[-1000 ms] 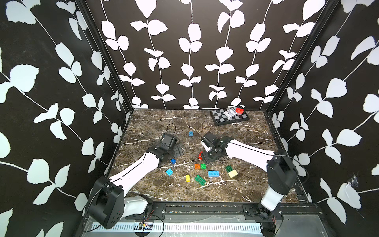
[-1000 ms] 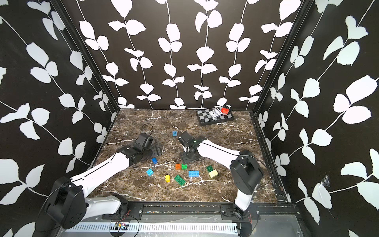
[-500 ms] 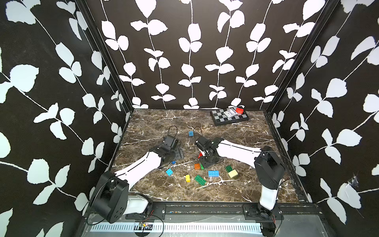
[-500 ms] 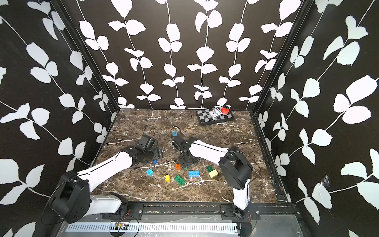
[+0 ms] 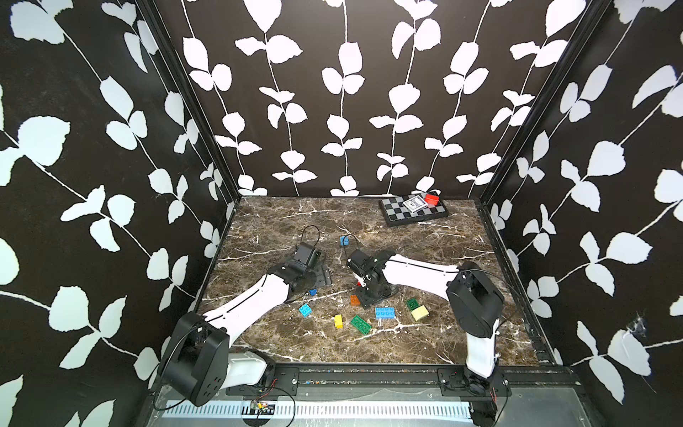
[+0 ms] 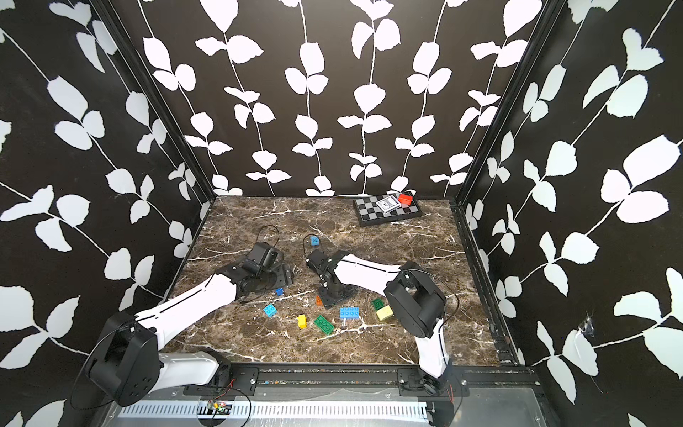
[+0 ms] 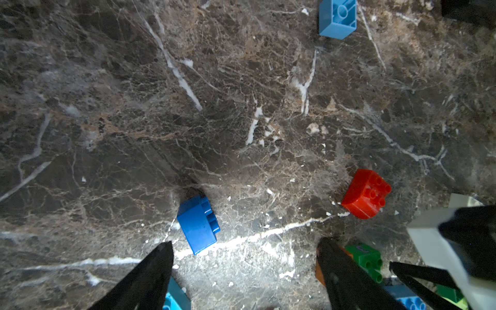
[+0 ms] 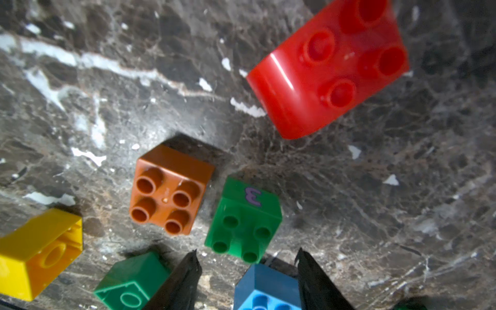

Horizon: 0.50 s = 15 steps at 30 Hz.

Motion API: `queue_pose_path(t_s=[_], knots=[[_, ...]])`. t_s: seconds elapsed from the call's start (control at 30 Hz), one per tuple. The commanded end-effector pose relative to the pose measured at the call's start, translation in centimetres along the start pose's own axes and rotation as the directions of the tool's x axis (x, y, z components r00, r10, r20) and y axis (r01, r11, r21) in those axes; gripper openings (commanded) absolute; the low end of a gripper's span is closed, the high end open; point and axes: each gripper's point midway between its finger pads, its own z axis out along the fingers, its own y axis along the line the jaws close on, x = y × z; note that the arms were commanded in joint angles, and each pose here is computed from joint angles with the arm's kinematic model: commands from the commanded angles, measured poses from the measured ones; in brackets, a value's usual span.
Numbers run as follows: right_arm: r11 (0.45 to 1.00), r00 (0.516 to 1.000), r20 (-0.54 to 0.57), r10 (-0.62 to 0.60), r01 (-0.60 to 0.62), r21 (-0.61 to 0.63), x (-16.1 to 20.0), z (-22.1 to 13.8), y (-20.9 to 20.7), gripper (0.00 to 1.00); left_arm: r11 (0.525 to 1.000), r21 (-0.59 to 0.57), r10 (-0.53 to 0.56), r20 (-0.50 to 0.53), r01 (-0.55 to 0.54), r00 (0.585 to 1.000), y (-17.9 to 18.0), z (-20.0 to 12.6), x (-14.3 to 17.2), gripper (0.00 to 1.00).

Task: Assemble the number 1 with lego
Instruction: Pick up the lego brick from the center of the board.

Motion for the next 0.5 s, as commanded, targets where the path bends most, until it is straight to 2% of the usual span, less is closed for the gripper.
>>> queue_pose_path(t_s=[0.0,0.27,0.47], knots=[[1.0,1.0,0.002,0.007,-0.007,0.012,-0.7,-0.3,0.3,0.58,1.0,0.011,0.006,0.034,-0.007,0.999,0.1,-0.7,-0.6,0.87],[1.0,1.0,0.005,-0.007,0.007,0.013,-1.9,0.1,0.7,0.57,1.0,0.013,0.008,0.044,-0.009,0.999,0.1,-1.0,-0.8,0.87],[0.999,1.0,-0.009,-0.007,0.008,0.034,-2.0,0.3,0.5,0.48,1.0,0.016,0.006,0.049,-0.007,0.999,0.1,-1.1,-0.8,0.86]])
